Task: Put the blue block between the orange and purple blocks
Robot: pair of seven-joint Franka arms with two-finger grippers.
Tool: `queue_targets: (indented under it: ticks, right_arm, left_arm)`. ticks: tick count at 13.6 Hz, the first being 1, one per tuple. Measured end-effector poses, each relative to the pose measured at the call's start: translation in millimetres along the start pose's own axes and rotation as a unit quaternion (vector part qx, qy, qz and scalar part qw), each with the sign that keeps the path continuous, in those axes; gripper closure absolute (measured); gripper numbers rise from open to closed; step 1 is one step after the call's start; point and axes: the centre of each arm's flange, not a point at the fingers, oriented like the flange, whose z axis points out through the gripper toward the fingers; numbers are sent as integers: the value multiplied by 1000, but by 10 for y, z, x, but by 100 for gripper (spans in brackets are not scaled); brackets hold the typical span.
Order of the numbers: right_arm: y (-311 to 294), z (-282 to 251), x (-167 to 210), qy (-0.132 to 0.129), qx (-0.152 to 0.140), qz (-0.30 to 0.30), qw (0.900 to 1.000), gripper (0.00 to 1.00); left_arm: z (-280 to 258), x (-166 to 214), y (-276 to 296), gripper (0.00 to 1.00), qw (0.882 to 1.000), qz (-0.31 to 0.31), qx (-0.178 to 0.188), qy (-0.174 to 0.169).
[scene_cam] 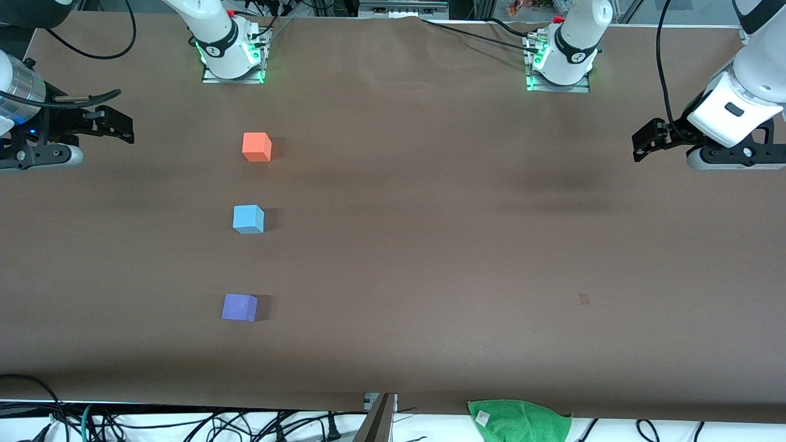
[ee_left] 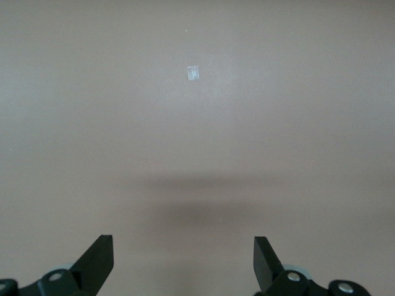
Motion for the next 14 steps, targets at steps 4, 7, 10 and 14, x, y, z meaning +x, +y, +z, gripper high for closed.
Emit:
queue_targets:
  ticks: [4, 7, 10, 14]
  right_arm:
    - [4, 0, 1, 0, 0, 8, 1000, 0]
    - [11, 6, 8, 1, 0, 9, 1000, 0]
    - [10, 42, 40, -2, 0, 8, 1000, 0]
    - [19, 72, 60, -4, 0, 9, 1000, 0]
  left_arm:
    - [0, 0, 0, 0, 1000, 0, 0, 0]
    - [0, 0, 0, 0, 1000, 0, 0, 0]
    - [0, 0, 0, 0, 1000, 0, 0, 0]
    - [0, 0, 1, 0, 1000, 0, 0, 0]
